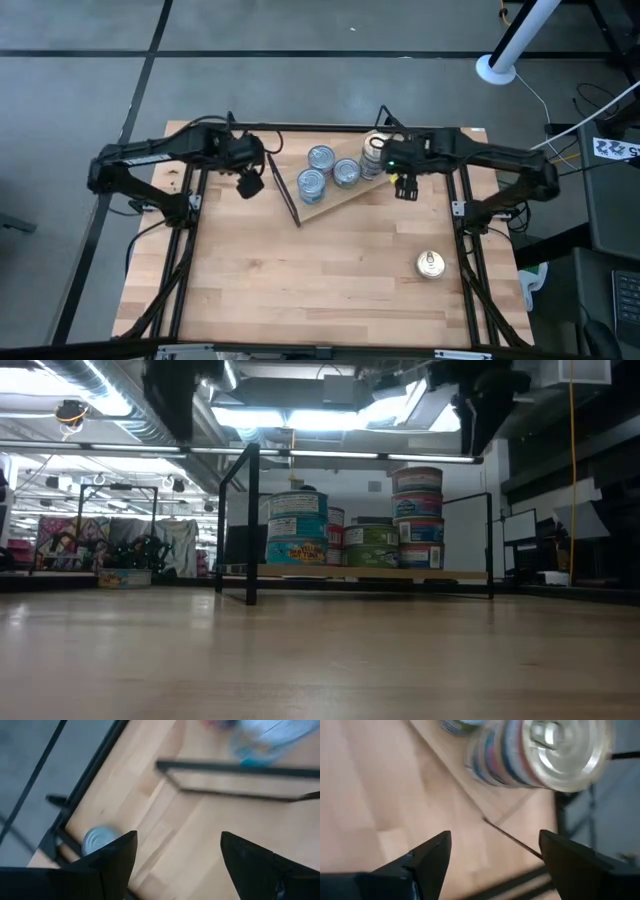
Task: Stack canned seafood by type on shelf
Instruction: Stack the yellow and blue tuna can on the shelf on top of the other yellow and blue tuna can
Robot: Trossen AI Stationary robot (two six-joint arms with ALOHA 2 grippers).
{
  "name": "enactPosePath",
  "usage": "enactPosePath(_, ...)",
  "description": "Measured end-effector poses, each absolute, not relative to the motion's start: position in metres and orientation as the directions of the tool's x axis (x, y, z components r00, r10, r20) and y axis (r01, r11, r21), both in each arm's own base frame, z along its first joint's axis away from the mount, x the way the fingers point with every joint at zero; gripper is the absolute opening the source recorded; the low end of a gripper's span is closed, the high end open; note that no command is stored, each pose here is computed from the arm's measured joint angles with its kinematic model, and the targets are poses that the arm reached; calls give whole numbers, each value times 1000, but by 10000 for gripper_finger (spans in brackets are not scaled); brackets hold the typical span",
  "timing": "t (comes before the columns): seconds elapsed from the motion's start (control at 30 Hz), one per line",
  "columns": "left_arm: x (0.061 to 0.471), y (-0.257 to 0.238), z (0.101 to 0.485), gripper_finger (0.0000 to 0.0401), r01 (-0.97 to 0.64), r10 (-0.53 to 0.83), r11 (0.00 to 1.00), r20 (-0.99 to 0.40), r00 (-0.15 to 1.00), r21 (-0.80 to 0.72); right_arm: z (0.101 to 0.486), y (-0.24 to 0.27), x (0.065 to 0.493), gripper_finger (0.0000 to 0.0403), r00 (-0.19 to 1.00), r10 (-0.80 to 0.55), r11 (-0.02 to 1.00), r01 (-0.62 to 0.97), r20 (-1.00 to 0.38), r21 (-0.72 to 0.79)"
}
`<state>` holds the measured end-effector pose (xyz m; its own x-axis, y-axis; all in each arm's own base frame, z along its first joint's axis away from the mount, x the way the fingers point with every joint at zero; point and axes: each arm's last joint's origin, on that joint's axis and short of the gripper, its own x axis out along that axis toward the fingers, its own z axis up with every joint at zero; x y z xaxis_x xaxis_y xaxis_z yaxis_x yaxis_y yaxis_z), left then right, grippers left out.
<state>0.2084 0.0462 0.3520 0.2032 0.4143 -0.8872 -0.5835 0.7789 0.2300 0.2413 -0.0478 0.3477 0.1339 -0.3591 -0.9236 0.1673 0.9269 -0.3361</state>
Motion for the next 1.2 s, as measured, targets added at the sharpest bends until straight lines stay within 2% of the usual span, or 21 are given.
enactPosePath(0.17,199,71,310,273,-571,400,759,-916,30,313,332,-37,226,298,253,-253,964,152,-934,-220)
enactPosePath(0.37,181,100,260,247,-582,363,731,-925,-110,356,299,-21,220,298,281,-123,990,108,-952,-96)
enactPosePath(0.53,170,117,227,233,-610,363,706,-924,-123,359,267,-7,229,298,325,-17,999,35,-946,-6)
enactPosePath(0.73,161,135,204,224,-635,407,678,-909,-95,370,240,5,240,298,424,26,1000,-22,-905,18)
enactPosePath(0.93,153,151,189,221,-685,463,621,-884,-72,381,237,10,250,298,522,39,999,-45,-852,18)
enactPosePath(1.2,137,159,175,220,-734,450,563,-886,-114,381,239,12,256,298,580,46,998,-55,-814,17)
